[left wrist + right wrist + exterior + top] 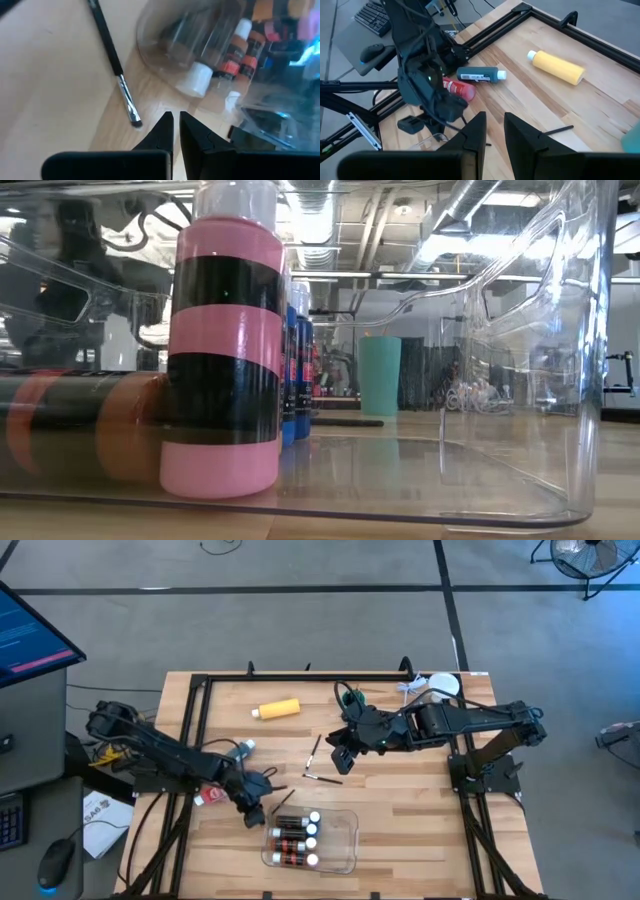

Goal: Pick & Place Paint Supplies
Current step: Adjust the paint brushes on the table

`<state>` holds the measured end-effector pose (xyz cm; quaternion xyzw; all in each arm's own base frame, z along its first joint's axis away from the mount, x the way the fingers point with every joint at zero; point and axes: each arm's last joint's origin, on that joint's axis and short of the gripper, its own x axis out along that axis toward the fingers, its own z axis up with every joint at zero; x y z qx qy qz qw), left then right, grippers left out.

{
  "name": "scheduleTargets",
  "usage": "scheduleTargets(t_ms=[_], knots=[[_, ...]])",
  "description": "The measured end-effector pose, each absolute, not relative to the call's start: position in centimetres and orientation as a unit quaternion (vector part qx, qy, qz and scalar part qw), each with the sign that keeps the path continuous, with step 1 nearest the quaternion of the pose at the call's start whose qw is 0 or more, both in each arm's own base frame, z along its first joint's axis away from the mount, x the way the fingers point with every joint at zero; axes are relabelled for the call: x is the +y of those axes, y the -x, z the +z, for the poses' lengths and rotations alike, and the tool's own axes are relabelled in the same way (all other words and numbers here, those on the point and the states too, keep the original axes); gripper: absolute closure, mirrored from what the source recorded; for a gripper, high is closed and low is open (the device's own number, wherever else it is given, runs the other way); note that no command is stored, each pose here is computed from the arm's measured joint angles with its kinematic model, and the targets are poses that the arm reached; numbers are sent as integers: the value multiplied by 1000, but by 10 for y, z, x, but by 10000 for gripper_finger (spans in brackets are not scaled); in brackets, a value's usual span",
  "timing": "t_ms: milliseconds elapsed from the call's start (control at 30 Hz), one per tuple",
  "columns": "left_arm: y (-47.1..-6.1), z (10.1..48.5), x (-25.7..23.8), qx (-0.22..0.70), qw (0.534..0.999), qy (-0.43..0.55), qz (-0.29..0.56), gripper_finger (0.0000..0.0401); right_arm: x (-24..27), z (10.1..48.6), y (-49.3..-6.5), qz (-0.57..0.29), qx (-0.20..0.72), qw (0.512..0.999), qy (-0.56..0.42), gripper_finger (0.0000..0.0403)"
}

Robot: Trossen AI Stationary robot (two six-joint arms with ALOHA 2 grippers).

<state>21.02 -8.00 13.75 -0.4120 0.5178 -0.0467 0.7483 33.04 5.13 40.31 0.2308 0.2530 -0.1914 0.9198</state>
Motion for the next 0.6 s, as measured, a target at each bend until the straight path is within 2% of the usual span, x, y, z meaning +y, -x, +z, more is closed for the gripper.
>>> scheduleTargets(t_ms=[333,600], knots=[[-213,116,-89,553,729,401,-40,400,51,403,-330,-191,253,920,-231,341],[-222,103,-71,561,727,394,-38,400,51,403,-330,-191,253,920,-231,341]])
